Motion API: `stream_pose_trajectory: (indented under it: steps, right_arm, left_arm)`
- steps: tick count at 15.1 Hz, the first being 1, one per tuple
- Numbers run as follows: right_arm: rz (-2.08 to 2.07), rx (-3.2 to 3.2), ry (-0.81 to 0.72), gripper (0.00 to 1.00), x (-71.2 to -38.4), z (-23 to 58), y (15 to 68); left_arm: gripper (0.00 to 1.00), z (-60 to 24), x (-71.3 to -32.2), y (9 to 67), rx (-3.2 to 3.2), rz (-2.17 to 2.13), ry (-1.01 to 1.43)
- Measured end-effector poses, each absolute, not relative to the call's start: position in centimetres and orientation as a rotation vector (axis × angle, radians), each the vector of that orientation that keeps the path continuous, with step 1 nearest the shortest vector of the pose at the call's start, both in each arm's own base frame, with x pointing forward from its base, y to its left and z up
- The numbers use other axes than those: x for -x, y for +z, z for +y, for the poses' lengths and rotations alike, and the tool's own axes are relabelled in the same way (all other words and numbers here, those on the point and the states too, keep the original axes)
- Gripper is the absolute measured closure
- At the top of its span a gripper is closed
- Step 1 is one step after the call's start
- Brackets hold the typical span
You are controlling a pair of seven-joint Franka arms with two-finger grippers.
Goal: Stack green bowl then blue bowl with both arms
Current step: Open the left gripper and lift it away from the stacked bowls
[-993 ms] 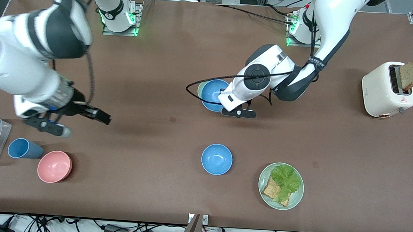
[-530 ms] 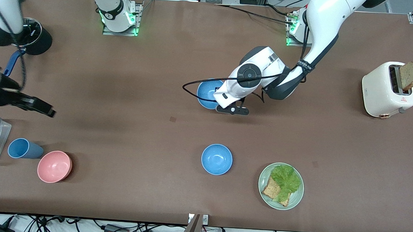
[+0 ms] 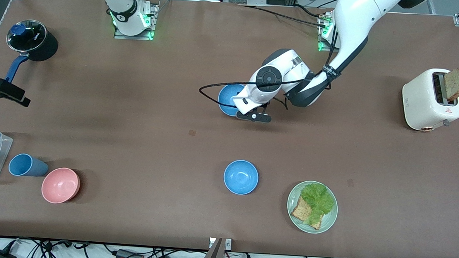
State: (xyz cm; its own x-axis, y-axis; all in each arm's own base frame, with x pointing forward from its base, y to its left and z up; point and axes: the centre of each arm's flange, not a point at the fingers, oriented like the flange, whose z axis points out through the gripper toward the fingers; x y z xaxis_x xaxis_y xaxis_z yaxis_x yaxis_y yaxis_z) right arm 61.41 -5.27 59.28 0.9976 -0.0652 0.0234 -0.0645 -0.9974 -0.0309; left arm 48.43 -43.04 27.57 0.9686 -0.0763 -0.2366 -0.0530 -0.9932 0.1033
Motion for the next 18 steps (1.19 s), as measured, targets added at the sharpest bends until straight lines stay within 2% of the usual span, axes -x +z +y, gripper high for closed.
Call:
stream_pose_trajectory:
  steps: [6, 9, 11, 15, 18]
  right_arm:
    - [0.071, 3.143, 0.040, 0.00, -59.9, -4.5, 58.0]
    - [0.065, 3.157, 0.001, 0.00, -57.6, -4.4, 57.3]
    - [0.057, 3.166, -0.006, 0.00, -56.1, -4.3, 56.8]
    - [0.048, 3.167, -0.039, 0.00, -55.6, -4.0, 56.8]
    - [0.037, 3.167, -0.041, 0.00, -55.8, -3.7, 56.7]
  left_arm:
    - [0.92, -43.6, -47.6, 27.2, -3.030, -0.105, -0.369]
    - [0.73, -43.3, -47.9, 27.2, -3.033, -0.066, -0.368]
    - [0.68, -43.1, -48.3, 27.3, -3.032, -0.049, -0.363]
    - [0.67, -40.5, -51.4, 29.1, -3.035, 0.038, -0.348]
    - [0.67, -37.8, -54.4, 33.1, -3.054, 0.090, -0.323]
